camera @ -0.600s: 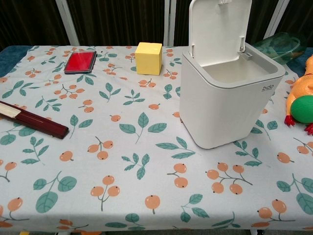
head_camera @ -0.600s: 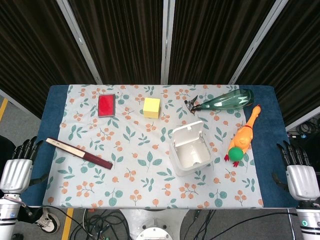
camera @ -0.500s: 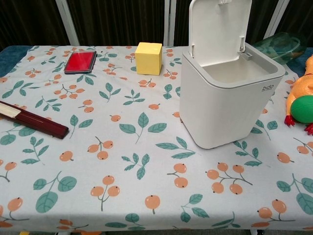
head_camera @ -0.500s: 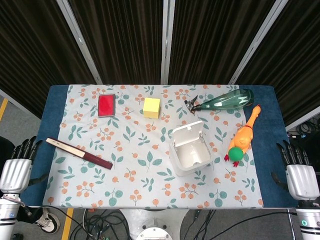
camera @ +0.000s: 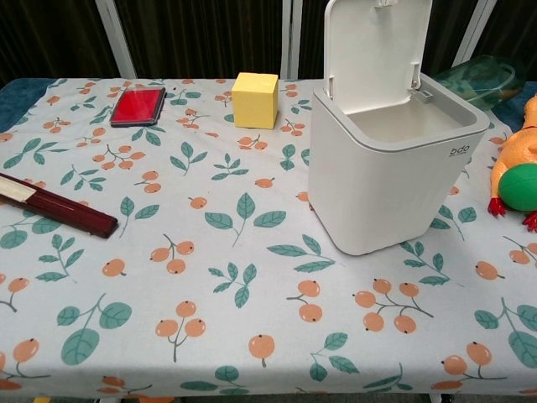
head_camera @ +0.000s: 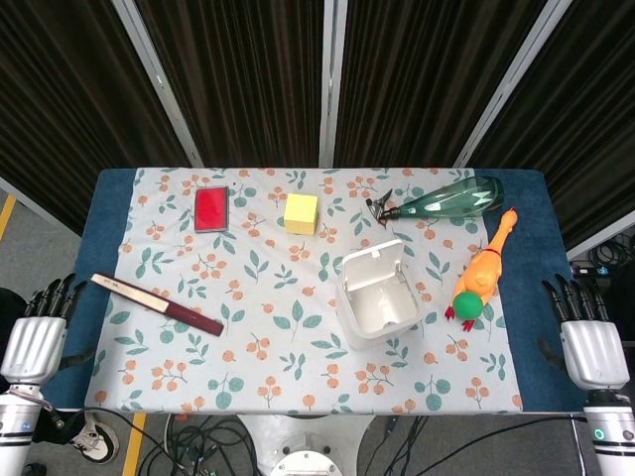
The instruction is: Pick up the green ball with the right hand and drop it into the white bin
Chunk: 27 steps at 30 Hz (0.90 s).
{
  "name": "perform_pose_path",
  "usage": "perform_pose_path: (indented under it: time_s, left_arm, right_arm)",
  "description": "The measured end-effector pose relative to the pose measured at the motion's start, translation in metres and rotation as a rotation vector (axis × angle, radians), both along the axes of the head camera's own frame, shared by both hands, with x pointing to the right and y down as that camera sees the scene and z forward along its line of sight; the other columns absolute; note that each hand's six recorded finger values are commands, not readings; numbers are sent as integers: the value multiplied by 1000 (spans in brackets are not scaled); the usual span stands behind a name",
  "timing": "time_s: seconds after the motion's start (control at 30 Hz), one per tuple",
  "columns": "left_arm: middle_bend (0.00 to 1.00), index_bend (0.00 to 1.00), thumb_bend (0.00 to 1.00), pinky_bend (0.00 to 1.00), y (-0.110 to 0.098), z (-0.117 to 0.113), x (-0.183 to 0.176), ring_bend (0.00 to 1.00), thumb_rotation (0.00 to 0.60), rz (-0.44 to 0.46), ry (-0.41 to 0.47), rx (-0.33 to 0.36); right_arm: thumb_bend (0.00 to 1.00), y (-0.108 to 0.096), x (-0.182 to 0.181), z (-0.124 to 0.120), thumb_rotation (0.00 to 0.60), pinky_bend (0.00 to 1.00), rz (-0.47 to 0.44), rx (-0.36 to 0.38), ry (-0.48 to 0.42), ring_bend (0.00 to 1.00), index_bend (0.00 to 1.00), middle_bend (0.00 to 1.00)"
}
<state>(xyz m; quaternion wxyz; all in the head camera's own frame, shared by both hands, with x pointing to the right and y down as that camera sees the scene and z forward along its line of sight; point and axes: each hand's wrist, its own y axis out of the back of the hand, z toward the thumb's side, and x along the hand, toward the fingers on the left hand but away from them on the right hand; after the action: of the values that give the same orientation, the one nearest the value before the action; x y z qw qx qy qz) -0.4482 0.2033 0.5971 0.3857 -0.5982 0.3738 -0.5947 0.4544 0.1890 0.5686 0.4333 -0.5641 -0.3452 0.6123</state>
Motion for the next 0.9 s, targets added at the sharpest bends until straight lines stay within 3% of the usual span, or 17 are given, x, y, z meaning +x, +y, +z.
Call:
perform_pose_path:
  time_s: [0.2, 0.5, 0.9]
  left_arm:
    - [9, 80, 0, 147, 1, 2, 2, 0, 600, -5, 5, -19]
    - [9, 80, 0, 148, 3, -1, 4, 0, 600, 0, 8, -32]
    - [9, 80, 0, 148, 6, 5, -2, 0, 600, -22, -15, -46]
  right_arm:
    - [209, -16, -8, 11, 600, 0, -97, -76, 110, 0, 0, 0]
    - [213, -36, -30, 34, 600, 0, -232, -184, 203, 0, 0, 0]
    - [213, -44, -56, 67, 600, 0, -318, -252, 214, 0, 0, 2]
